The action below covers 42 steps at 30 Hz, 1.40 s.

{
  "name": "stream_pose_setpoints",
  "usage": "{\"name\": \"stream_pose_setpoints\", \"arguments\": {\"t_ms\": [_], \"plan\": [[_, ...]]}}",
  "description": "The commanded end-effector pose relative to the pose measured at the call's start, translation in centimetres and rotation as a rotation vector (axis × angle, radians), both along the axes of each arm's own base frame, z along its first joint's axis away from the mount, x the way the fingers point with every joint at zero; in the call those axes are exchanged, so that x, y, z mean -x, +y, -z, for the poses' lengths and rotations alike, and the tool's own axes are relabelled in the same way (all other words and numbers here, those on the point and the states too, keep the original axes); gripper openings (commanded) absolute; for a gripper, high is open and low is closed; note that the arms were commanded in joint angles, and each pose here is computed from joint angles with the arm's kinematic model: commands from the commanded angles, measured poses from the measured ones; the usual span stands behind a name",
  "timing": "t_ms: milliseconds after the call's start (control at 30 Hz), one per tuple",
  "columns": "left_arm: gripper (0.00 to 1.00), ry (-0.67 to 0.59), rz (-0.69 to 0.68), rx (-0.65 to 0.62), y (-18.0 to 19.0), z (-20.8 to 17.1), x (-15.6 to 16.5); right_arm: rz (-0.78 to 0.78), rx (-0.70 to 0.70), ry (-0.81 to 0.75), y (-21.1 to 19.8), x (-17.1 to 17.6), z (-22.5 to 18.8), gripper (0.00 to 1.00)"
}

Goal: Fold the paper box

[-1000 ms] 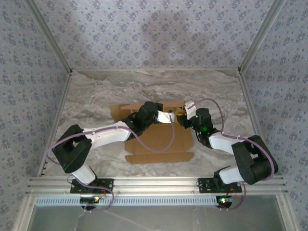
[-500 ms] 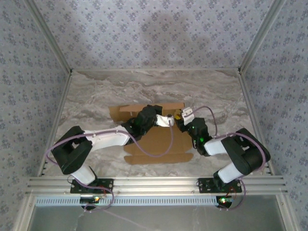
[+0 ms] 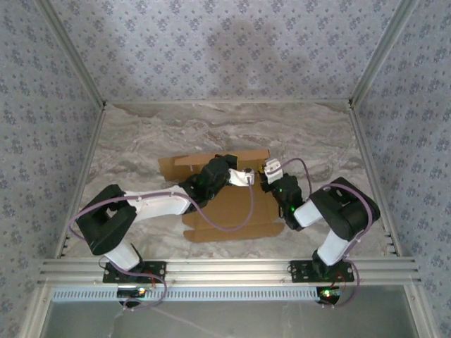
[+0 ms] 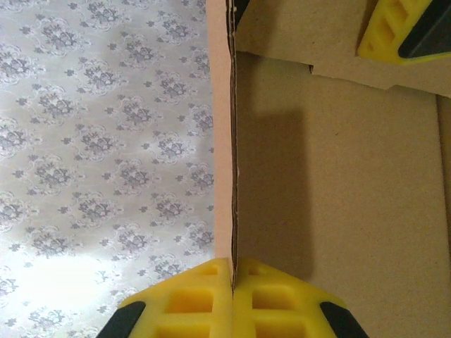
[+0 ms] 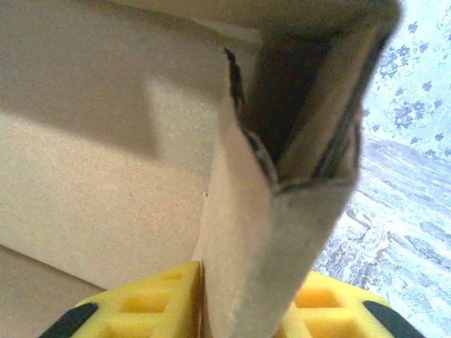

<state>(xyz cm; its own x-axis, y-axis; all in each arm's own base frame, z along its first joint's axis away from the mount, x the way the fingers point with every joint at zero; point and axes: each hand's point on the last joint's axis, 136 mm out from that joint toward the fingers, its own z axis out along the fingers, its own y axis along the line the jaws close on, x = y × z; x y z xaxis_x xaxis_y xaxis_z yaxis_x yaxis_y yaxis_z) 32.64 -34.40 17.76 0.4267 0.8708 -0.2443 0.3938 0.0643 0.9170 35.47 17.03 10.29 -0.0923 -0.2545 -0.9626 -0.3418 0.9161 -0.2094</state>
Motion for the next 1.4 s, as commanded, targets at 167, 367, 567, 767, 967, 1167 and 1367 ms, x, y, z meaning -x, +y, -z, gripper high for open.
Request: {"name": "stream_pose_setpoints", "arguments": {"t_ms": [167, 367, 567, 767, 967, 1167, 1367], "plan": [[0.0, 0.196, 0.076, -0.044, -1.2, 3.5, 2.7, 0.046, 0.169, 0.051, 2.0, -0.6, 1.8, 0.19], [0.0, 0.208, 0.062, -0.03, -0.8, 2.5, 2.9, 0.135, 0.209, 0.051, 1.8, -1.3, 1.4, 0.17], [0.0, 0.219, 0.053, -0.023, -0.5, 2.1, 3.2, 0.243, 0.212, 0.084, 0.8, -1.9, 1.1, 0.13], [0.0, 0.233, 0.048, -0.01, -0.4, 1.6, 3.6, 0.291, 0.255, 0.074, 1.0, -2.4, -0.1, 0.09], [0.0, 0.253, 0.044, -0.001, -0.4, 1.5, 3.8, 0.376, 0.269, 0.065, 0.1, -2.5, -0.7, 0.0], [0.0, 0.259, 0.049, 0.002, -0.7, 1.4, 4.0, 0.509, 0.27, 0.054, -1.2, -2.7, -0.9, 0.0], [0.0, 0.275, 0.057, 0.013, -0.8, 1.5, 4.3, 0.409, 0.199, 0.065, 0.5, -3.0, -0.5, 0.04]]}}
